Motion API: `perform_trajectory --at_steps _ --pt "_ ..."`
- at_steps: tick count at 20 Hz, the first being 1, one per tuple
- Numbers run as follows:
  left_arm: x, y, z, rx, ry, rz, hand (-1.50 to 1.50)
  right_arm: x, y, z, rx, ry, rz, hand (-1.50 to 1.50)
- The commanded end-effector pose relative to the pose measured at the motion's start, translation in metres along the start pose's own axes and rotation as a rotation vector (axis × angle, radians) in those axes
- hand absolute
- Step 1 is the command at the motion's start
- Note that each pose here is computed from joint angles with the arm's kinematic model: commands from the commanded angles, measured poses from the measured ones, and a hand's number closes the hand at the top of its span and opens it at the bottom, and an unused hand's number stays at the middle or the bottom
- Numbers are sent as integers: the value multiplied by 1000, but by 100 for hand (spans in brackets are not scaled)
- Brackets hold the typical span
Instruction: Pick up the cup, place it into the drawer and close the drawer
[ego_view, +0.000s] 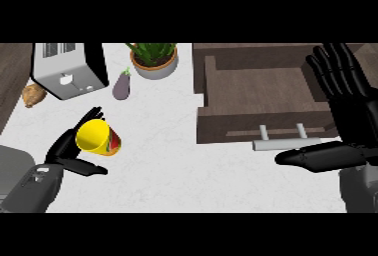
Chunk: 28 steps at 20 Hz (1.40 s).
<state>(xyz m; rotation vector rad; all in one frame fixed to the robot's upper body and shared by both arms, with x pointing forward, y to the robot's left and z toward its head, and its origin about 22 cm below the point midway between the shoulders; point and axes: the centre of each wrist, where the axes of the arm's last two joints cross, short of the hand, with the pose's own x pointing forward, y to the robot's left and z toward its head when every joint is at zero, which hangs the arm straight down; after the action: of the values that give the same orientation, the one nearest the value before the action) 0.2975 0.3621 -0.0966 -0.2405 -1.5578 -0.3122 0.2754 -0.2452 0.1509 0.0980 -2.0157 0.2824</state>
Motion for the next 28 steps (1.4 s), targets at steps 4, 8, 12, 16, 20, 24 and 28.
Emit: perform_trajectory --at_steps 4,8,12,16,20,24,28 --pt "-10 -8 6 -77 -131 98 -150 3 -8 -4 7 -2 -2 -150" --pt "-3 -8 -7 -103 -110 115 -150 4 -5 -6 16 2 25 -150" --pt "-10 -27 -16 -127 -136 126 -150 2 -10 -6 9 9 20 -150" --pt "-10 -28 -17 -176 -115 241 -150 3 -9 -3 12 1 1 -150" --pt "-3 -32 -28 -203 -228 216 150 0 -7 -6 8 14 12 -150" --pt "4 -28 -32 -66 -358 35 150 -7 -15 -8 -11 23 37 -150" --pt "-5 -51 -39 94 -425 14 150 1 -11 1 6 20 23 -150"
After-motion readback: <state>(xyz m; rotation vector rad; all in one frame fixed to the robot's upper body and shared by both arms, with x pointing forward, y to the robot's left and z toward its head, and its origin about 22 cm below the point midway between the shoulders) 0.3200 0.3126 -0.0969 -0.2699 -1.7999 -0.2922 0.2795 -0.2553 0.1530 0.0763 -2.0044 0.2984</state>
